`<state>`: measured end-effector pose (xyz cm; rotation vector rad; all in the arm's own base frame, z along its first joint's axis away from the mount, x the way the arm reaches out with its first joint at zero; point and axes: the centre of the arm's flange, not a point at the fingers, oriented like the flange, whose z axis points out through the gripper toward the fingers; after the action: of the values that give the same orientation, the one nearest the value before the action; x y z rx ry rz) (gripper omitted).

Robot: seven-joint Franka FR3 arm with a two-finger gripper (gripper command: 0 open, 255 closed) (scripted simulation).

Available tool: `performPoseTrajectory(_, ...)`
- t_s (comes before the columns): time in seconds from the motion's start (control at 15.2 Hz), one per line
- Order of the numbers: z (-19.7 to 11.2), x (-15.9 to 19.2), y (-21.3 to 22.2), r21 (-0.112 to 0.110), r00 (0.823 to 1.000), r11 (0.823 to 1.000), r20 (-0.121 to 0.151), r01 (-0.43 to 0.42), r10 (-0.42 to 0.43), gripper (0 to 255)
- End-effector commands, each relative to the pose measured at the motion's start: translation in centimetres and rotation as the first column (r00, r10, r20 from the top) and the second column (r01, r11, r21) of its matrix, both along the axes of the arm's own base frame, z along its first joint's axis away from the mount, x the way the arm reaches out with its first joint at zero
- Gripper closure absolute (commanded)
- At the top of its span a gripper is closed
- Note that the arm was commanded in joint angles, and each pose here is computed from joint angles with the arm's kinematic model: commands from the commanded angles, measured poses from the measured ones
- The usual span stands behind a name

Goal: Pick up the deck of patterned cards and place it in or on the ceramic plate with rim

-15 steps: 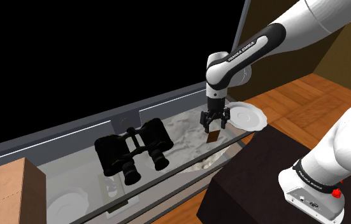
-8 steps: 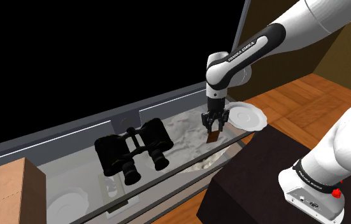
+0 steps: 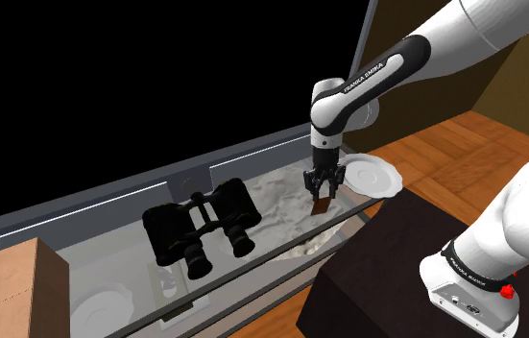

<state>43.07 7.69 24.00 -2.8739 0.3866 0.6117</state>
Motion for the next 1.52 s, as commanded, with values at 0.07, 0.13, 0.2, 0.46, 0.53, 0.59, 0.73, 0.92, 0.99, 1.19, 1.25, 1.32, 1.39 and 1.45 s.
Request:
performPoseTrajectory(0.07,1.0,0.0,0.0,0.0,1.0,1.0,-0.001,0.0,0.0,255)
performPoseTrajectory(0.13,1.6,0.0,0.0,0.0,1.0,1.0,-0.001,0.0,0.0,255)
performPoseTrajectory(0.2,2.1,0.0,0.0,0.0,1.0,1.0,-0.001,0.0,0.0,255)
performPoseTrajectory(0.46,4.2,0.0,0.0,0.0,1.0,1.0,-0.001,0.0,0.0,255)
performPoseTrajectory(0.53,4.7,0.0,0.0,0.0,1.0,1.0,-0.001,0.0,0.0,255)
performPoseTrajectory(0.59,5.2,0.0,0.0,0.0,1.0,1.0,-0.001,0.0,0.0,255)
performPoseTrajectory(0.73,6.3,0.0,0.0,0.0,1.0,1.0,-0.001,0.0,0.0,255)
performPoseTrajectory(0.92,7.9,0.0,0.0,0.0,1.0,1.0,-0.001,0.0,0.0,255)
performPoseTrajectory(0.99,8.4,0.0,0.0,0.0,1.0,1.0,-0.001,0.0,0.0,255)
performPoseTrajectory(1.19,9.3,-0.1,-2.6,0.0,1.0,1.0,-0.001,0.0,0.0,255)
performPoseTrajectory(1.25,9.5,-0.1,-3.9,0.0,1.0,1.0,-0.001,0.0,0.0,255)
performPoseTrajectory(1.32,9.7,-0.1,-5.2,0.0,1.0,1.0,-0.001,0.0,0.0,255)
performPoseTrajectory(1.39,9.9,-0.1,-6.5,0.0,1.0,1.0,-0.001,0.0,0.0,255)
performPoseTrajectory(1.45,10.1,-0.2,-7.8,0.0,1.0,1.0,-0.001,0.0,0.0,255)
